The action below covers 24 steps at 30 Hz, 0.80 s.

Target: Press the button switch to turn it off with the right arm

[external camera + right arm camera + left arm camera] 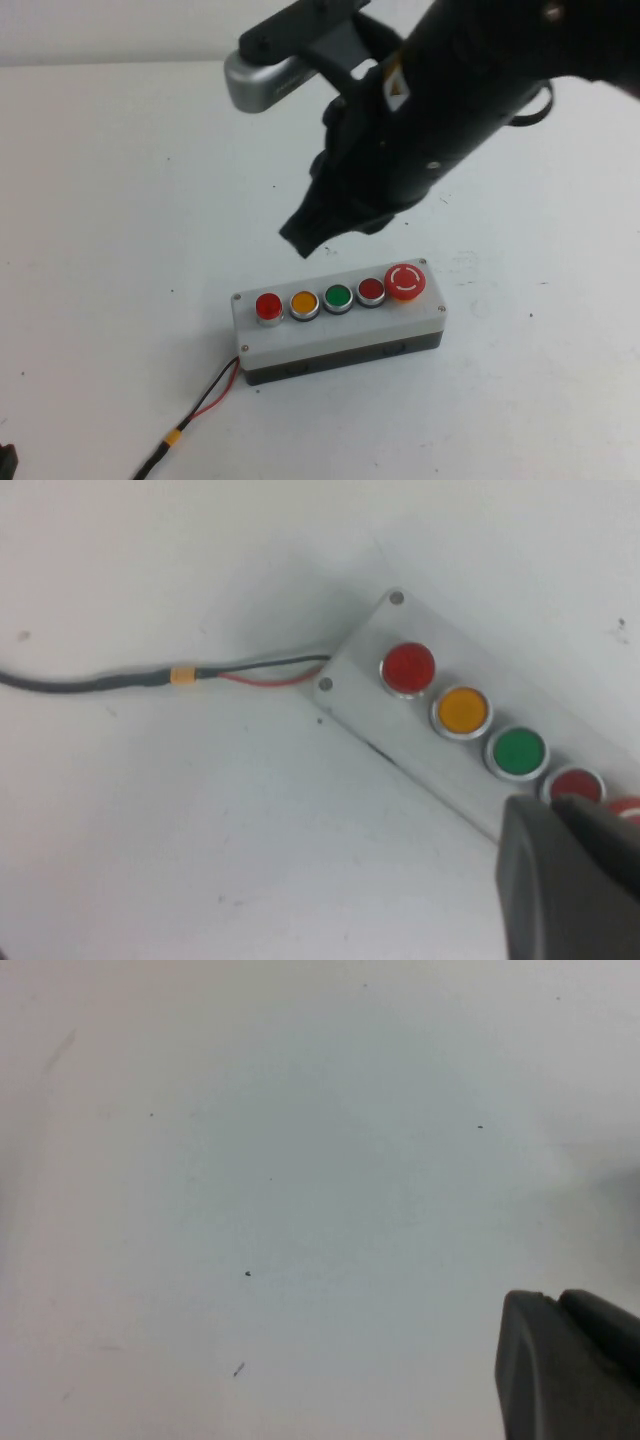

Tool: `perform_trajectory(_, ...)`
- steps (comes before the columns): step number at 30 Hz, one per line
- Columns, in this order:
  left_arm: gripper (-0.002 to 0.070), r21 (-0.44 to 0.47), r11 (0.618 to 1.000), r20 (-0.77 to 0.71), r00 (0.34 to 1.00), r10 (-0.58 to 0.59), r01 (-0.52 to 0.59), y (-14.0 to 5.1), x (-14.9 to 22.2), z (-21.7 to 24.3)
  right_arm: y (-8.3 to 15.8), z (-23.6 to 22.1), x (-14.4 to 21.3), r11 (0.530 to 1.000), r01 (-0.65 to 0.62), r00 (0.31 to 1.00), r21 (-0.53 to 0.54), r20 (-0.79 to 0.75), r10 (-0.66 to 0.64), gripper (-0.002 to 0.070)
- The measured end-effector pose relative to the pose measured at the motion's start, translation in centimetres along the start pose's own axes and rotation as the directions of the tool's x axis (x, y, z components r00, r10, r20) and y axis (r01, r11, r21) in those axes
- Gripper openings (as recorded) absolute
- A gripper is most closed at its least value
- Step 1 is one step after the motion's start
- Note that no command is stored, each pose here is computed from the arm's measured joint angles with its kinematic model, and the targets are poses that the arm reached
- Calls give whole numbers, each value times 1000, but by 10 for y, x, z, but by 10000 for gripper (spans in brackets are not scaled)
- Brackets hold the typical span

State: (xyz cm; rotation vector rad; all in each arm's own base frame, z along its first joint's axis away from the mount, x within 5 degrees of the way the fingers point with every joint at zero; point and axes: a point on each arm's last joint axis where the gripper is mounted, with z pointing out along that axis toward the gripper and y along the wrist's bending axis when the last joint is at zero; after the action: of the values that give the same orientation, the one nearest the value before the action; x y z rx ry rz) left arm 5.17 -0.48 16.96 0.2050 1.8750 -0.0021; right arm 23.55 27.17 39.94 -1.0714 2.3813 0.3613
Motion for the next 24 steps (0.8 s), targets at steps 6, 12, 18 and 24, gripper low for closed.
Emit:
perform_trajectory(6,-2,0,1000,0,1000,0,0,0,0,0,0,-56,47,1000,6,999,14,36,-7,-16)
perform_trajectory(12,-2,0,1000,0,1000,0,0,0,0,0,0,-81,98,1000,7,1000,16,11,-7,-17)
perform_trajectory(18,-2,0,1000,0,1000,0,0,0,0,0,-2,-89,120,999,12,1000,34,7,-13,-16)
perform_trajectory(24,-2,0,1000,0,1000,0,0,0,0,0,-5,-76,141,997,-41,998,71,-40,44,-17)
